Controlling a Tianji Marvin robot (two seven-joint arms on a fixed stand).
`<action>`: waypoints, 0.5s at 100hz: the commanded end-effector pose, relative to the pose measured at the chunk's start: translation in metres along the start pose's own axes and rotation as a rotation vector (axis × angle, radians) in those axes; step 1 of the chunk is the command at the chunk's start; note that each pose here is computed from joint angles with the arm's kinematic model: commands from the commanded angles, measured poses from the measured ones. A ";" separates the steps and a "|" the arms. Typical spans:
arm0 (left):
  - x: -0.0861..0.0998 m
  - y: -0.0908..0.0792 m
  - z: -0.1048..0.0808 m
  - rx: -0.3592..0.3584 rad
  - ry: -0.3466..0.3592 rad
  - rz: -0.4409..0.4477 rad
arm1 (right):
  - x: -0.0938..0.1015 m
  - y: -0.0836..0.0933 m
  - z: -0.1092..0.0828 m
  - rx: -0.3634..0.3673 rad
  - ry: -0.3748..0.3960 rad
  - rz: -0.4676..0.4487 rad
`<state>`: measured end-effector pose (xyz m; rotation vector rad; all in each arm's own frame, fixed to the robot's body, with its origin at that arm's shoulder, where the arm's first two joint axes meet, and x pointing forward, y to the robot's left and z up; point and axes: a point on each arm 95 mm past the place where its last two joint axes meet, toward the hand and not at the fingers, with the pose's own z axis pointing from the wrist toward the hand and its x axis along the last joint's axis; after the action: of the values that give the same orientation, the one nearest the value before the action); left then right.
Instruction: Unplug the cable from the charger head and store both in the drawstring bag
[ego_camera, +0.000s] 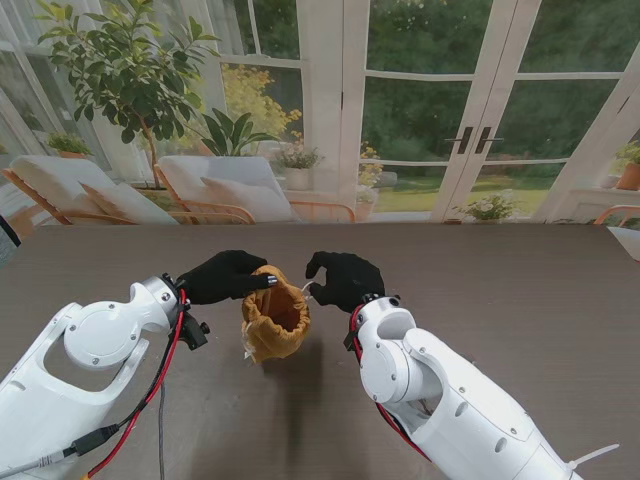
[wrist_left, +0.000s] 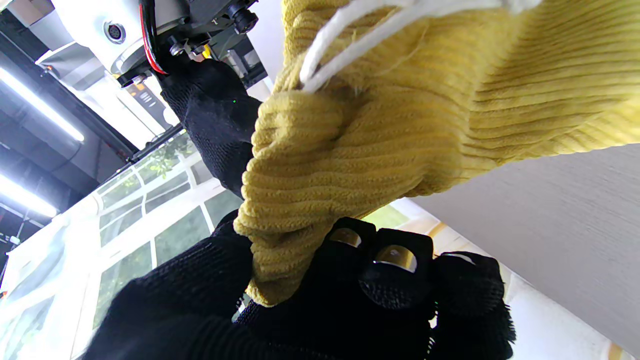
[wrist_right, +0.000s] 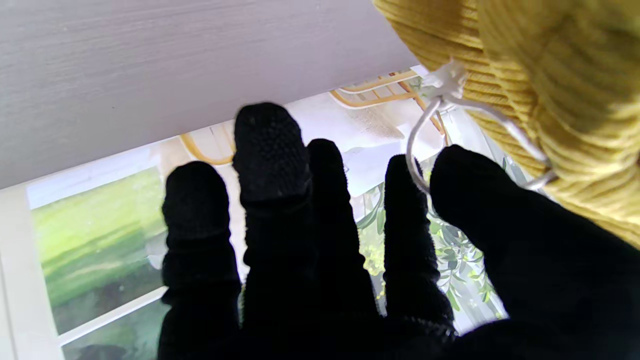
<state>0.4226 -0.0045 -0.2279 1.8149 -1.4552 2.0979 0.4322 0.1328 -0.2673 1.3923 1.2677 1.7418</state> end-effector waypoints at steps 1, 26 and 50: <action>0.005 0.001 0.000 -0.017 0.009 -0.005 | 0.005 -0.006 0.001 0.020 0.015 0.007; 0.006 0.003 0.000 -0.025 0.001 -0.008 | 0.007 -0.017 0.000 -0.016 0.012 0.102; 0.007 0.004 -0.001 -0.031 -0.014 -0.012 | 0.003 -0.026 -0.003 -0.078 -0.027 0.213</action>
<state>0.4193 -0.0071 -0.2271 1.8369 -1.4564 2.0679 0.4306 0.1397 -0.2812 1.5212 1.0069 1.8944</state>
